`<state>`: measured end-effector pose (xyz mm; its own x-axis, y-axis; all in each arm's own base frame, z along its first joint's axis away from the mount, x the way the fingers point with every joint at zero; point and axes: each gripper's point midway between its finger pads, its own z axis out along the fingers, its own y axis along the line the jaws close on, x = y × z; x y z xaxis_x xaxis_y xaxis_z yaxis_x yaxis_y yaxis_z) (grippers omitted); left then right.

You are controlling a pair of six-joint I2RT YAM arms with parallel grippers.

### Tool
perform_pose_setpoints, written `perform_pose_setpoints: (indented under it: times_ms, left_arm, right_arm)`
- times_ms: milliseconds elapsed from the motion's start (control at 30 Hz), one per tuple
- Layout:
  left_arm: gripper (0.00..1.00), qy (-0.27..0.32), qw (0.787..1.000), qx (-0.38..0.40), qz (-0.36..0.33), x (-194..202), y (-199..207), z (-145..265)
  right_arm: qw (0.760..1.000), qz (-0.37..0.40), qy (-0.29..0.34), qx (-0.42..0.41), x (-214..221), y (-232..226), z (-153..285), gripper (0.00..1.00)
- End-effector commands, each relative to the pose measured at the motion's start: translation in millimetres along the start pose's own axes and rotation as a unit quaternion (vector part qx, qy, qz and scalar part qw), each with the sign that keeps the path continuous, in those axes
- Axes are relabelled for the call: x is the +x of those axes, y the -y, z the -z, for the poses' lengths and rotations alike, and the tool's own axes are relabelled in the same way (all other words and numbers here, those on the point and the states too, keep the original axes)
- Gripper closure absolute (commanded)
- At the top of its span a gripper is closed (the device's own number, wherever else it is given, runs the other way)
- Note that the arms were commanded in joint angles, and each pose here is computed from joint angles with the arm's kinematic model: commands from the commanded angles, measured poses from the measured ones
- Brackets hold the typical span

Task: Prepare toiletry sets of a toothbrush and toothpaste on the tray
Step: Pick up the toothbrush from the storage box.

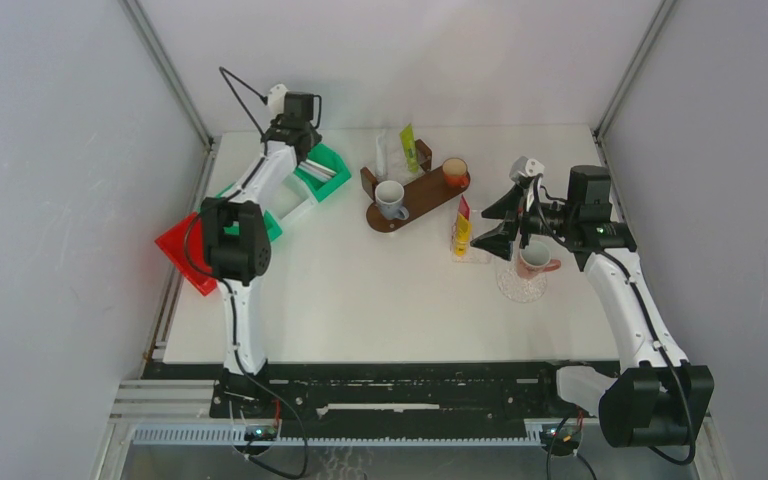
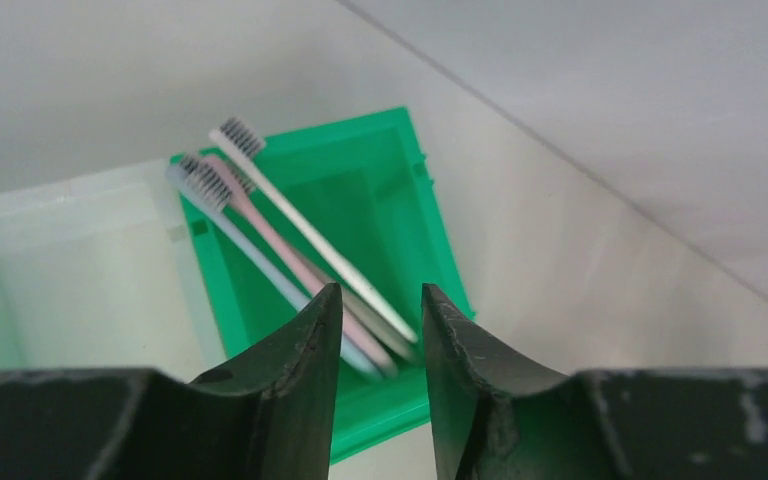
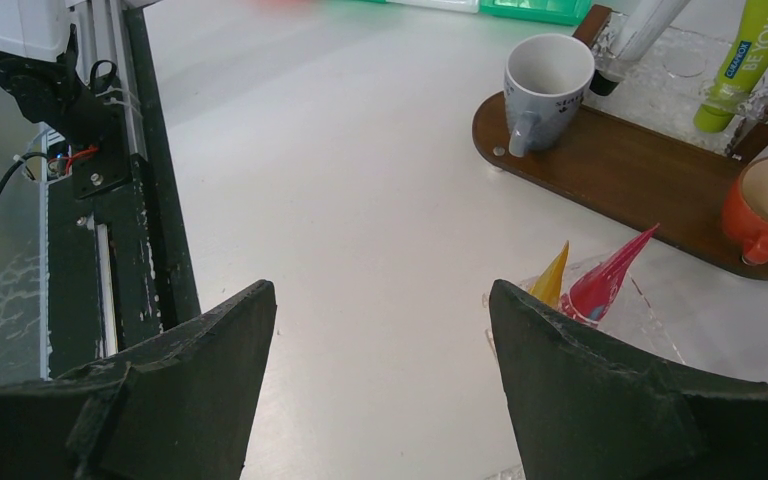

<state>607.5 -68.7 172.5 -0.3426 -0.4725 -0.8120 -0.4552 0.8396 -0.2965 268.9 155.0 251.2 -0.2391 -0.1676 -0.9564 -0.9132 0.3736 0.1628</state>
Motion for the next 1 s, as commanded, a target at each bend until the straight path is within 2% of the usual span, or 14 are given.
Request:
perform_pose_setpoints:
  times_ms: [0, 267, 800, 967]
  left_arm:
    - [0.63, -0.012, 1.0, -0.013, 0.003, 1, 4, 5]
    - [0.68, -0.069, 0.998, -0.007, -0.003, 29, 14, -13]
    - [0.68, -0.136, 0.988, -0.026, 0.061, 62, 4, -25]
    - [0.68, -0.137, 0.987, -0.036, 0.07, 63, -3, -26]
  right_arm:
    - [0.999, 0.038, 0.015, 0.003, -20, -3, 3, 0.14]
    - [0.999, 0.038, 0.013, 0.003, -19, -2, 2, 0.14]
    - [0.999, 0.041, 0.013, 0.005, -19, -2, 2, 0.14]
    - [0.999, 0.04, 0.013, 0.005, -19, -2, 2, 0.14]
